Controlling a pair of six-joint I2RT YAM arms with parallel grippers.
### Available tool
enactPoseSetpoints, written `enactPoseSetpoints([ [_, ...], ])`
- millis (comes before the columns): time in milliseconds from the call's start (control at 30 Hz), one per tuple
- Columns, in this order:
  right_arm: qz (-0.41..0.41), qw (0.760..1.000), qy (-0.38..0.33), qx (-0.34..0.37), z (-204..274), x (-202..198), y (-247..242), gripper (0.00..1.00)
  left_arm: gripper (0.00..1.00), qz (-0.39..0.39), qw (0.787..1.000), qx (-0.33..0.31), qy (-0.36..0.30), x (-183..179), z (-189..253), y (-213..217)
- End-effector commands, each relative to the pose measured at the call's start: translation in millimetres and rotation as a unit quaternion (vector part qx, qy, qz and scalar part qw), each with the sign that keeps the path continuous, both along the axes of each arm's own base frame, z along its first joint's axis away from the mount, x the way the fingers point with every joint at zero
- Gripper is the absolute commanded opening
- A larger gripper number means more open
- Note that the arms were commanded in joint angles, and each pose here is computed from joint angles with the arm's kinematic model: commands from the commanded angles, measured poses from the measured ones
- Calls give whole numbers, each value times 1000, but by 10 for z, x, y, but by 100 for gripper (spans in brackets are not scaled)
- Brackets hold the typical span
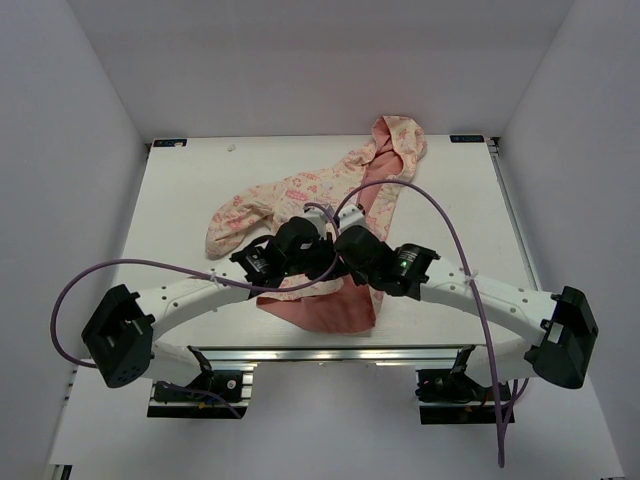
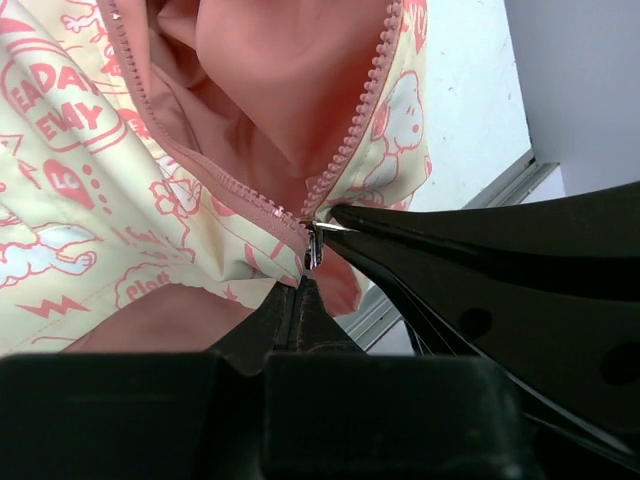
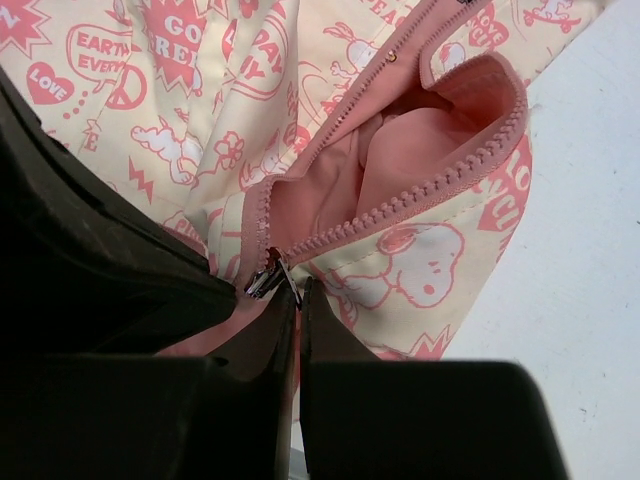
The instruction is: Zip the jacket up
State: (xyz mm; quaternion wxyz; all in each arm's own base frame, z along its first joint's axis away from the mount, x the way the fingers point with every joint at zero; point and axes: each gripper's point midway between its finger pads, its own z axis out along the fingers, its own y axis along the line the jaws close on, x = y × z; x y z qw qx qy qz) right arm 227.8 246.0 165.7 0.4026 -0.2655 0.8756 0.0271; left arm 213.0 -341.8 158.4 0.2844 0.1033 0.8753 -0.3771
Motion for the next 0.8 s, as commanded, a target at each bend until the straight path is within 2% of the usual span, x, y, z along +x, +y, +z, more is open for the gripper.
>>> enactPoseSetpoints([
  [0, -193, 967, -167, -28, 754, 687, -676, 0, 0, -90, 969, 161, 165, -972, -774, 581],
  [100, -72, 992, -104, 10, 572, 502, -340, 0, 0, -75, 970, 174, 151, -887, -753, 598],
  [133, -19, 996, -71, 43, 544, 353, -183, 0, 12, -66, 971, 180, 145, -837, -742, 601],
  [200, 39, 997, -12, 58, 389, 99, -78, 0, 29, -48, 977, 175, 113, -666, -610, 524],
  [233, 56, 996, -6, 69, 415, 32, -58, 0, 42, -40, 979, 173, 103, -607, -563, 503],
  [300, 86, 993, 20, 72, 359, -102, -34, 0, 49, -25, 983, 164, 76, -480, -419, 459],
  [433, 103, 991, 49, 68, 264, -250, -74, 0, 71, -8, 989, 144, 37, -384, -185, 471],
  [533, 120, 987, 65, 80, 269, -315, -19, 0, 84, -10, 991, 130, 21, -379, -88, 475],
  [567, 124, 986, 68, 85, 291, -326, 4, 0, 87, 2, 991, 135, 7, -335, -50, 528],
  [667, 113, 986, 66, 101, 395, -291, 11, 0, 86, 15, 993, 121, -4, -306, 111, 537],
  [767, 100, 986, 66, 115, 466, -231, 6, 0, 80, -40, 998, 43, 7, -492, 294, 316],
])
